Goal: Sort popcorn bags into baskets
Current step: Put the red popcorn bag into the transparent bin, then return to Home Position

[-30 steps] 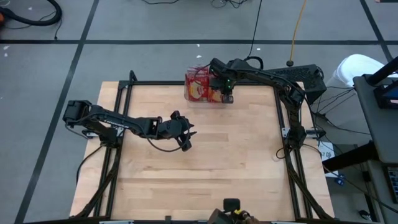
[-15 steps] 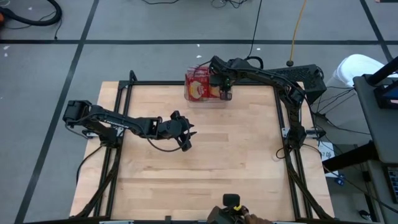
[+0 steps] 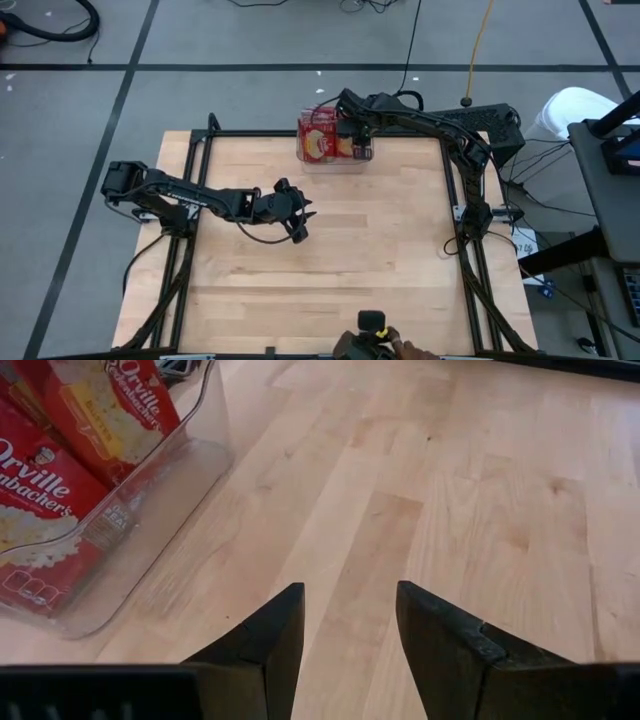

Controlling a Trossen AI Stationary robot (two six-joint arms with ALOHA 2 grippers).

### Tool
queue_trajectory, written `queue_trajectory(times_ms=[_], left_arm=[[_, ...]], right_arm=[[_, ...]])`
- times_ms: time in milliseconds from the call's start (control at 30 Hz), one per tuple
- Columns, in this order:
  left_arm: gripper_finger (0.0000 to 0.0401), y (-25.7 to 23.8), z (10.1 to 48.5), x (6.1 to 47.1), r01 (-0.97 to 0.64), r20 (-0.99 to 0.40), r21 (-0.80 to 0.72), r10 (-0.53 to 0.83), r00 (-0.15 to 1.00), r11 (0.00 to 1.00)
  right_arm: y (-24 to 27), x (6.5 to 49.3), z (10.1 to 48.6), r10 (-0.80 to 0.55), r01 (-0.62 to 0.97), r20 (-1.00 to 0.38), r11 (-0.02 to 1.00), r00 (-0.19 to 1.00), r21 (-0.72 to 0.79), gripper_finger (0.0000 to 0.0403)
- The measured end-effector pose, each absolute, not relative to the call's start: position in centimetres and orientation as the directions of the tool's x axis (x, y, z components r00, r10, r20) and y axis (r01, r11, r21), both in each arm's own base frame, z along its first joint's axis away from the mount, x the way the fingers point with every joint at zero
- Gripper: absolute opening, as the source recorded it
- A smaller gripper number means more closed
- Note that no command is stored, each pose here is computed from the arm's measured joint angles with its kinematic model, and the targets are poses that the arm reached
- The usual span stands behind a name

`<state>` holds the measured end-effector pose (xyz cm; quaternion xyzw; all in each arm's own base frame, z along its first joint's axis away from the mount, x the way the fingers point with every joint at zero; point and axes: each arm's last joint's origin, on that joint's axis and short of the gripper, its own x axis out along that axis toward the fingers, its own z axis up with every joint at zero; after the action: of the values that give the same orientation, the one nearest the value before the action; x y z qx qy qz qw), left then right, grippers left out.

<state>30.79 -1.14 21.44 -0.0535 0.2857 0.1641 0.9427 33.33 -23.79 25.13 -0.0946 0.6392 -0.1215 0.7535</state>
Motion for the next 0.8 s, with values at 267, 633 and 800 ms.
queue_trajectory(times_ms=[267,633,800], left_arm=[[0.0166,-1.5,21.4,30.7,-0.327,-0.562,-0.004,0.269,0.783,0.945],[0.0166,-1.7,21.3,30.6,-0.323,-0.572,-0.001,0.265,0.776,0.946],[0.0166,-1.7,21.3,30.6,-0.324,-0.572,-0.001,0.265,0.776,0.946]], right_arm=[[-24.3,33.5,25.4,-0.423,0.086,-0.899,0.906,0.115,-0.415,0.014],[-24.0,33.2,27.8,-0.486,0.148,-0.853,0.873,0.19,-0.465,0.0185],[-22.9,32.2,30.4,-0.508,0.171,-0.827,0.861,0.24,-0.479,0.0183]])
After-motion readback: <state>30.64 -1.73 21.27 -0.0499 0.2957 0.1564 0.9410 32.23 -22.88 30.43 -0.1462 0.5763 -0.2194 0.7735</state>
